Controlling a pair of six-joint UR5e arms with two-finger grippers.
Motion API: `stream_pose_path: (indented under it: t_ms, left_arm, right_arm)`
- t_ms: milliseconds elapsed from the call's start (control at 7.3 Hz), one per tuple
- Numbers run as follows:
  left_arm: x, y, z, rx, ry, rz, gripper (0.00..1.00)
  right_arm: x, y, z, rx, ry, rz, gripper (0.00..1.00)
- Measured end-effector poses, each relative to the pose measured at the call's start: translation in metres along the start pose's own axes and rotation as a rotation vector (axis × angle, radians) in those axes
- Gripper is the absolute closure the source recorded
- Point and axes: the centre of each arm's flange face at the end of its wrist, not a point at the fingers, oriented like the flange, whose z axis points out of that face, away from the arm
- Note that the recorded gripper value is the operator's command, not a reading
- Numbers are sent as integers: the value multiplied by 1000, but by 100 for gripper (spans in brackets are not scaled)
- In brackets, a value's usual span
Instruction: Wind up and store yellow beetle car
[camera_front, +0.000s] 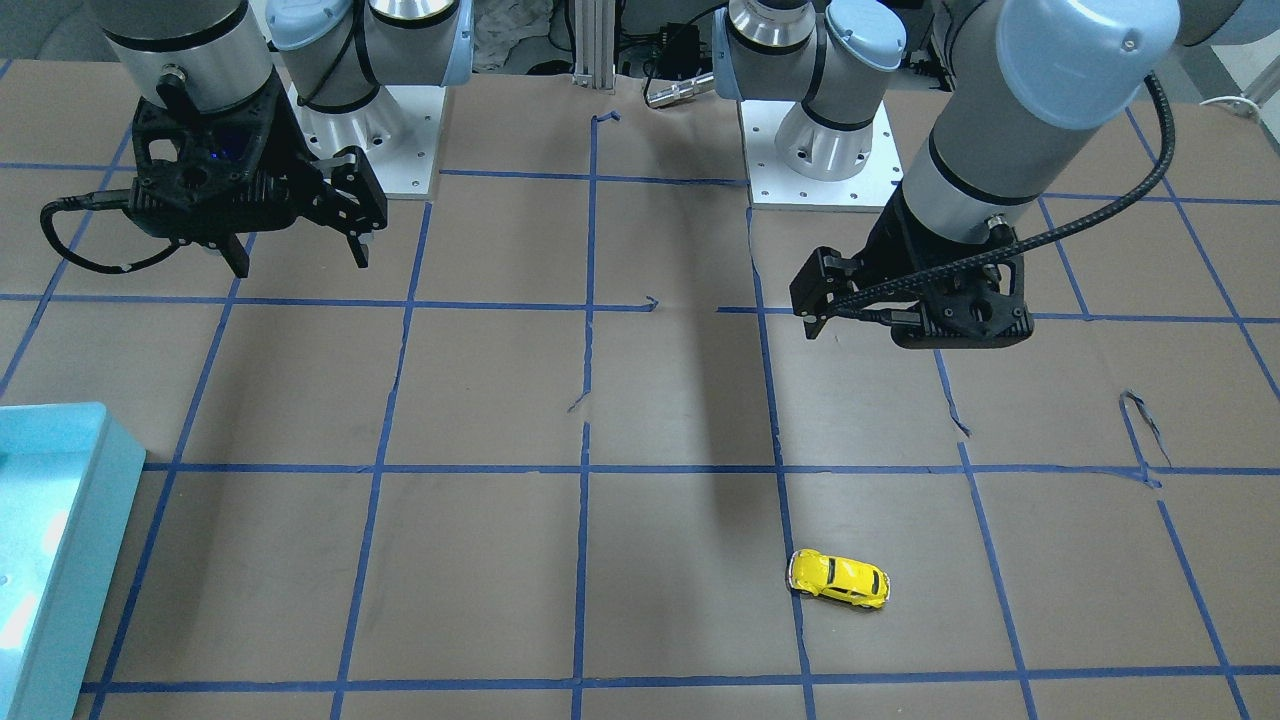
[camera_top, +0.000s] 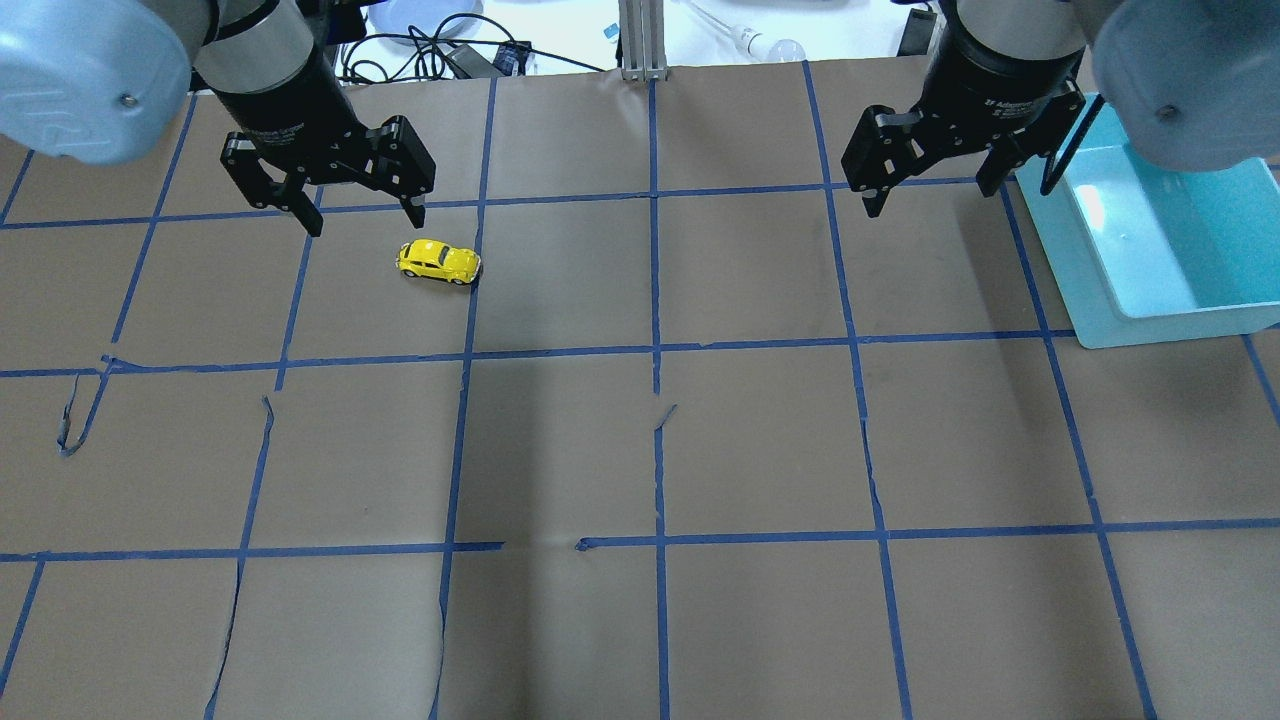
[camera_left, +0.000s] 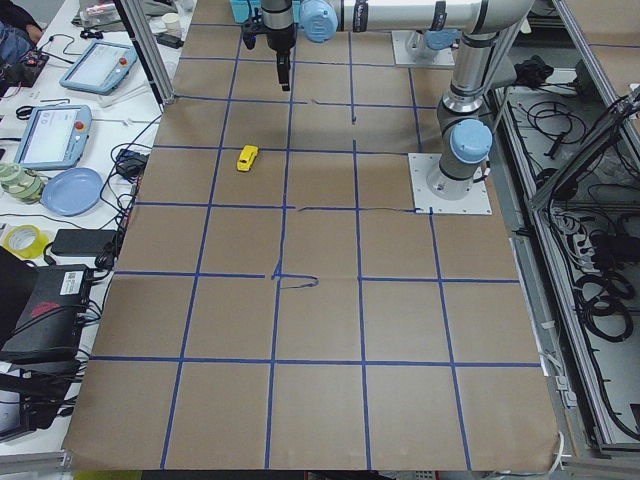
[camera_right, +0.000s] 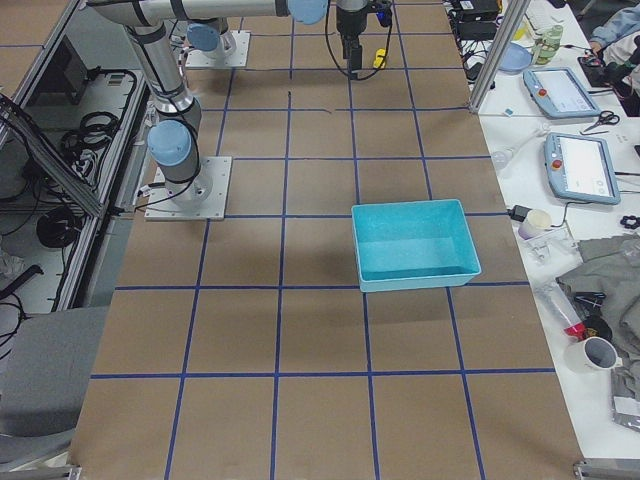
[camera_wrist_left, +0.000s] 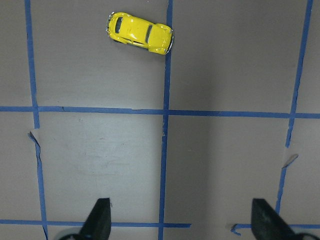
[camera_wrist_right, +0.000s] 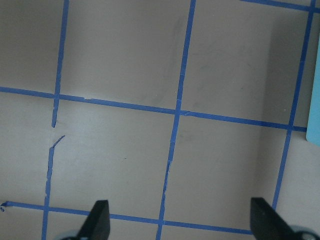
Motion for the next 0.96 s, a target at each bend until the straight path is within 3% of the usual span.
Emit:
stream_pose_path:
  t_ms: [959]
  left_arm:
    - [0,2,2,-3,0,8,0]
  right_arm:
    - [0,1,3,-5,-3,-1,0]
